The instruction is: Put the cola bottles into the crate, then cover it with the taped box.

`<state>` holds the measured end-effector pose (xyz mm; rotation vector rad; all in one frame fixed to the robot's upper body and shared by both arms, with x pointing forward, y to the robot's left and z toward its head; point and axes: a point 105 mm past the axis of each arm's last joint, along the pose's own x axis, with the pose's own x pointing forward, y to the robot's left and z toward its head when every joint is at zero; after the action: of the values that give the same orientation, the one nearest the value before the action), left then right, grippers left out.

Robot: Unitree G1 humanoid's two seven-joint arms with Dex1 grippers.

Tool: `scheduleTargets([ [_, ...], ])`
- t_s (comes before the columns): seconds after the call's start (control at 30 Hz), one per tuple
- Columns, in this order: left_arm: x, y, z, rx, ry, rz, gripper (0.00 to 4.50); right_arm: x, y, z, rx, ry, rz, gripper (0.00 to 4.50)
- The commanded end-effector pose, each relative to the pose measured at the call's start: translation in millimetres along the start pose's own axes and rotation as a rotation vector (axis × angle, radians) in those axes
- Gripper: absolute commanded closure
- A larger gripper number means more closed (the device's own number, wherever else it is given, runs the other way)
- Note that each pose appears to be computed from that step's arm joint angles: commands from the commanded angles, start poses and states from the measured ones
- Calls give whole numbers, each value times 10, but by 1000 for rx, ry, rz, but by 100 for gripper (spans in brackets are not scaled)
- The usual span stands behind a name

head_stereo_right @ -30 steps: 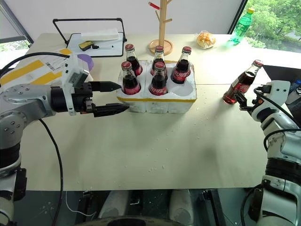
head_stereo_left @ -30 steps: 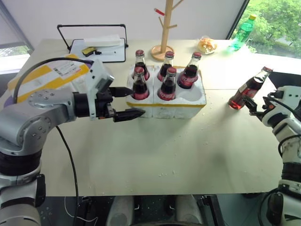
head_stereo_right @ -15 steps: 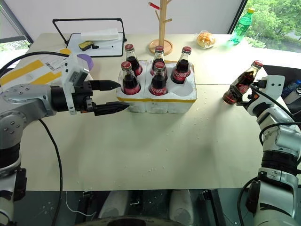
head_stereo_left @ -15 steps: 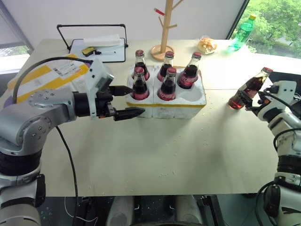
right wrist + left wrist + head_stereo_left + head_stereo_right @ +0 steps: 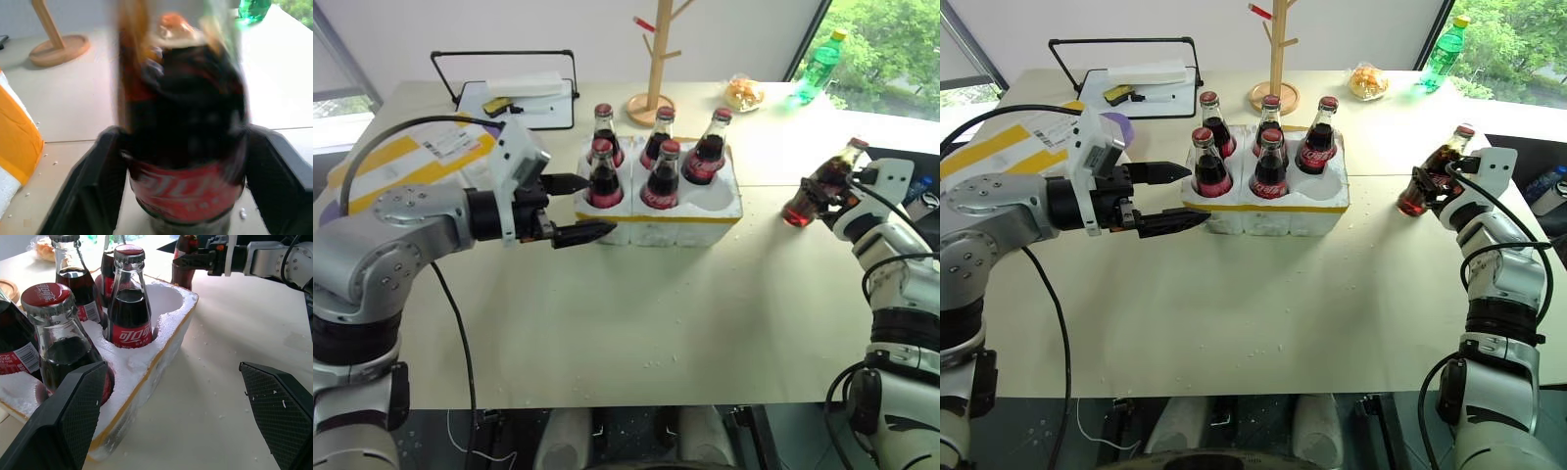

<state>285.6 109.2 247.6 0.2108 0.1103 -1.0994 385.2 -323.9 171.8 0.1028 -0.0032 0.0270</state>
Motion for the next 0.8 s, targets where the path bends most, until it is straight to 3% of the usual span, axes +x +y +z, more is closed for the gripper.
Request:
scheduleTargets([
  [0.03, -29, -16, 120, 51, -39, 5, 0, -3, -15, 149, -23, -41, 0, 185],
  [0.3, -29, 5, 122, 52, -43, 9, 0, -69, 40, 213, -71, -45, 25, 185],
  [0.53, -123, 76, 69, 34, -32, 44, 0, -311, 519, 982, -112, -214, 176, 185],
  [0.8, -169, 114, 8, 11, -34, 75, 0, -393, 1270, 1513, -59, -291, 462, 185],
])
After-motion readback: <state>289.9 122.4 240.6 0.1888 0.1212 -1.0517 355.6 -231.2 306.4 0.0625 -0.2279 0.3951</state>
